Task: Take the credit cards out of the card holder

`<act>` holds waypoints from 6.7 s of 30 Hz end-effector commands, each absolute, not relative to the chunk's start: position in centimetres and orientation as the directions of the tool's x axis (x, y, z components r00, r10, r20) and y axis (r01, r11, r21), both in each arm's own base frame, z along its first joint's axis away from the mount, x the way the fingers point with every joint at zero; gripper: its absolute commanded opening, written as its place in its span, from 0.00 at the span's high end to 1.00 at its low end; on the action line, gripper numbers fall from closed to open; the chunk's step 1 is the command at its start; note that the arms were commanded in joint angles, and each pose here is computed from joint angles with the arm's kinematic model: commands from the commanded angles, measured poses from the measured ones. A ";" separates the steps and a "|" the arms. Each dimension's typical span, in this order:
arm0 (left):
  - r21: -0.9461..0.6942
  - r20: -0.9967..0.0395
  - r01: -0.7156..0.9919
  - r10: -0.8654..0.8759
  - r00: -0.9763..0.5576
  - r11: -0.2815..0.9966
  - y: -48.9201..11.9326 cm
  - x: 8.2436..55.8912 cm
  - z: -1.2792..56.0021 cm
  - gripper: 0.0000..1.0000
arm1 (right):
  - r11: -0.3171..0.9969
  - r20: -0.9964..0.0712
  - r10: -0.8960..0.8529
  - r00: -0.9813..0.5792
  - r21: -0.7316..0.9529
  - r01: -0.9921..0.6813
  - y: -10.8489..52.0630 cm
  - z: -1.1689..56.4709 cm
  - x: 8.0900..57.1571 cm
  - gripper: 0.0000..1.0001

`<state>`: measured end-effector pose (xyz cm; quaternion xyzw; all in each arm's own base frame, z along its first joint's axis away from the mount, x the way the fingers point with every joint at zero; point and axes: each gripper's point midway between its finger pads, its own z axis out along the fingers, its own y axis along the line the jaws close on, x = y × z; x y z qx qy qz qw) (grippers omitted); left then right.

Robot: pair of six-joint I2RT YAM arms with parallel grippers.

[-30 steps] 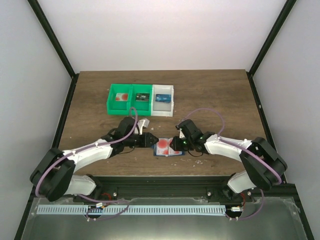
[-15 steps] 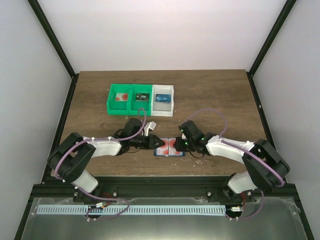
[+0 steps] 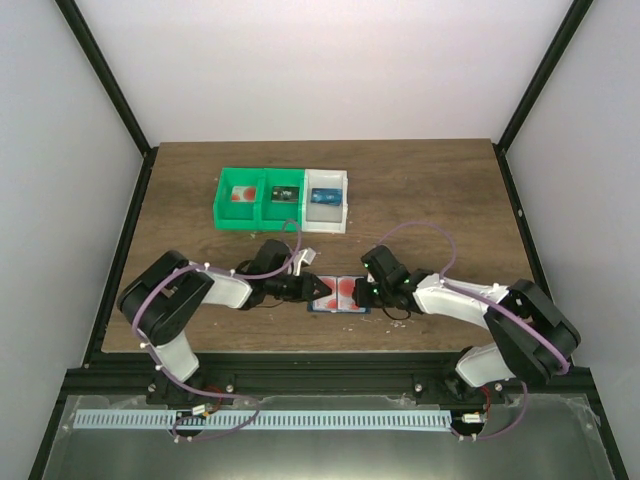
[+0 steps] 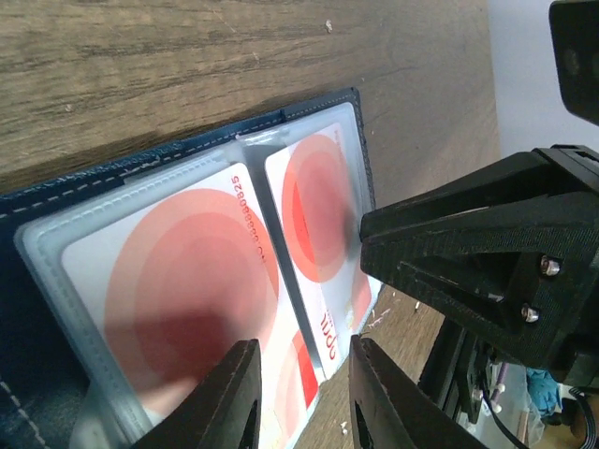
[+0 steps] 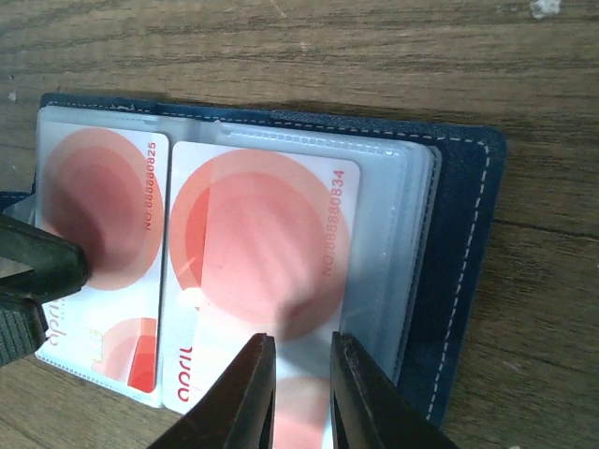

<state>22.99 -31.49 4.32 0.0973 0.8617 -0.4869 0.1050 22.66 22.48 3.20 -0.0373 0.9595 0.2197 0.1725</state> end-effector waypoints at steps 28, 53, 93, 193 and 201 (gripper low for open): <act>-0.842 -0.258 0.250 0.051 -0.965 0.477 -33.1 24.5 2.5 0.83 | 0.884 -0.320 0.010 -0.947 0.445 -0.141 22.3 0.8 21.2 0.91; -0.875 -0.240 0.241 0.056 -0.969 0.421 -33.7 24.1 3.5 0.95 | 0.883 -0.310 0.012 -0.951 0.449 -0.135 22.2 0.6 20.9 0.91; -0.819 -0.338 0.333 0.076 -0.938 0.467 -27.5 23.0 9.3 1.00 | 0.818 -0.461 -0.058 -0.885 0.487 -0.307 24.9 7.2 23.1 0.83; -0.932 -0.358 0.361 -0.272 -0.893 0.040 -29.9 23.6 27.6 0.78 | 0.134 -0.255 0.702 -0.665 0.964 -0.228 24.1 28.2 26.0 0.99; -0.911 -0.408 0.404 -0.305 -0.860 0.082 -29.1 23.8 27.3 1.00 | 0.136 -0.217 0.695 -0.686 0.976 -0.171 24.0 26.3 25.7 0.93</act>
